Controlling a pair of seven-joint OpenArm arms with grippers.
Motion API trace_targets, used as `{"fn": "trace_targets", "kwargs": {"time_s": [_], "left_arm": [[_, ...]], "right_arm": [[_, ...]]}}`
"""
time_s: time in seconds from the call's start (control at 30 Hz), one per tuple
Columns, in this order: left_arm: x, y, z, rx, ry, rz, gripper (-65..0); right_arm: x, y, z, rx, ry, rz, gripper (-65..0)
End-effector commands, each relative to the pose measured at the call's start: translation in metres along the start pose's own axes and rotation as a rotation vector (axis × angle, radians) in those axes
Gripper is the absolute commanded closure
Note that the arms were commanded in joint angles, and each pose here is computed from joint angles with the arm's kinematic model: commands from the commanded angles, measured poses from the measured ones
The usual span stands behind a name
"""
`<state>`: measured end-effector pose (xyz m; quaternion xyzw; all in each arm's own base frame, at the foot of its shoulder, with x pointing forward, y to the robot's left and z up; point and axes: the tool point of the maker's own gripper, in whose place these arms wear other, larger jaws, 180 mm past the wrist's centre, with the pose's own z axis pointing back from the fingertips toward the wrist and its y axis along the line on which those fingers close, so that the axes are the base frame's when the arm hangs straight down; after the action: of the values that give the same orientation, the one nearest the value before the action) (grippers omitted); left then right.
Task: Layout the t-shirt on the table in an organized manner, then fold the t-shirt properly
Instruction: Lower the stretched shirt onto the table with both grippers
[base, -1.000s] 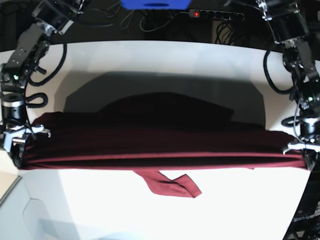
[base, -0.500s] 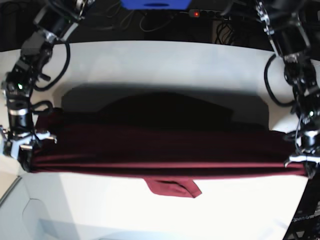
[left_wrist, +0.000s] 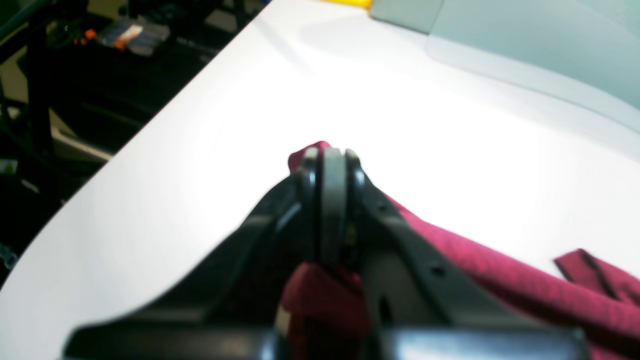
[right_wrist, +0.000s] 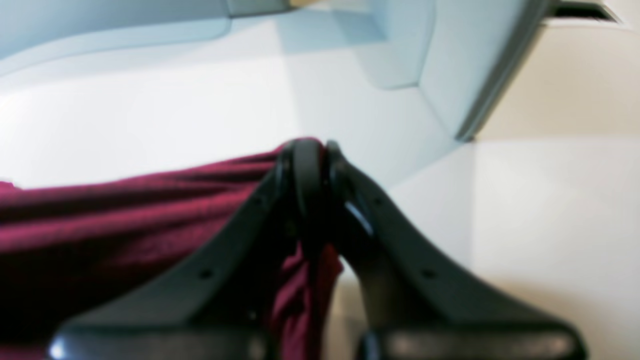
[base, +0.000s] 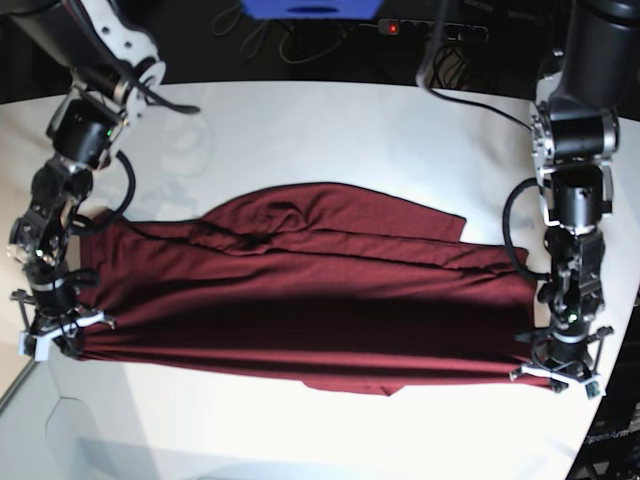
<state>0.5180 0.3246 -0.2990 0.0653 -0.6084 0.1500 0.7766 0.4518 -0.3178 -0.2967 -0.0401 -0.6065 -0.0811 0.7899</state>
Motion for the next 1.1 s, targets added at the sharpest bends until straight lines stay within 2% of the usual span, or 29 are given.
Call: {"fn": "trace_targets", "kwargs": {"time_s": [0.0, 0.27, 0.33, 0.4, 0.5, 0.57, 0.67, 0.77, 0.87, 1.07], "left_arm": [[0.031, 0.003, -0.007, 0.012, -0.081, -0.013, -0.4], [0.021, -0.009, -0.023, 0.004, -0.080, -0.097, -2.2], [0.023, -0.012, -0.025, 0.001, -0.073, -0.109, -9.5], [0.025, -0.013, -0.026, -0.002, -0.075, -0.110, -20.5], [0.025, -0.014, -0.026, -0.004, -0.076, -0.116, -37.6], [0.025, -0.014, -0.026, -0.004, -0.076, -0.116, -44.1], [0.025, -0.013, -0.025, -0.001, -0.077, -0.106, -43.7], [0.018, -0.006, -0.023, 0.008, -0.066, -0.110, -41.2], [-0.002, -0.004, -0.014, -0.006, -0.055, -0.127, -35.3], [-0.036, -0.003, 0.041, -0.062, -0.081, -0.105, -33.4]], "right_arm": [[0.028, -0.008, -0.008, -0.018, -0.066, -0.002, 0.0], [0.027, -0.005, -0.032, -0.002, -0.015, -0.030, 0.0], [0.024, -0.002, -0.038, 0.007, 0.003, -0.046, 0.0], [0.021, -0.004, -0.039, 0.006, 0.014, -0.049, -3.5], [0.016, -0.005, -0.039, 0.006, 0.026, -0.052, -15.7], [0.017, -0.005, -0.039, 0.004, 0.022, -0.049, -24.0], [0.021, -0.007, -0.037, -0.002, 0.012, -0.047, -29.6], [0.023, -0.019, -0.020, -0.033, -0.019, -0.003, -29.8], [0.029, -0.012, 0.000, -0.041, -0.070, 0.039, -29.8], [0.022, 0.003, 0.053, -0.052, -0.125, 0.119, -29.9]]}}
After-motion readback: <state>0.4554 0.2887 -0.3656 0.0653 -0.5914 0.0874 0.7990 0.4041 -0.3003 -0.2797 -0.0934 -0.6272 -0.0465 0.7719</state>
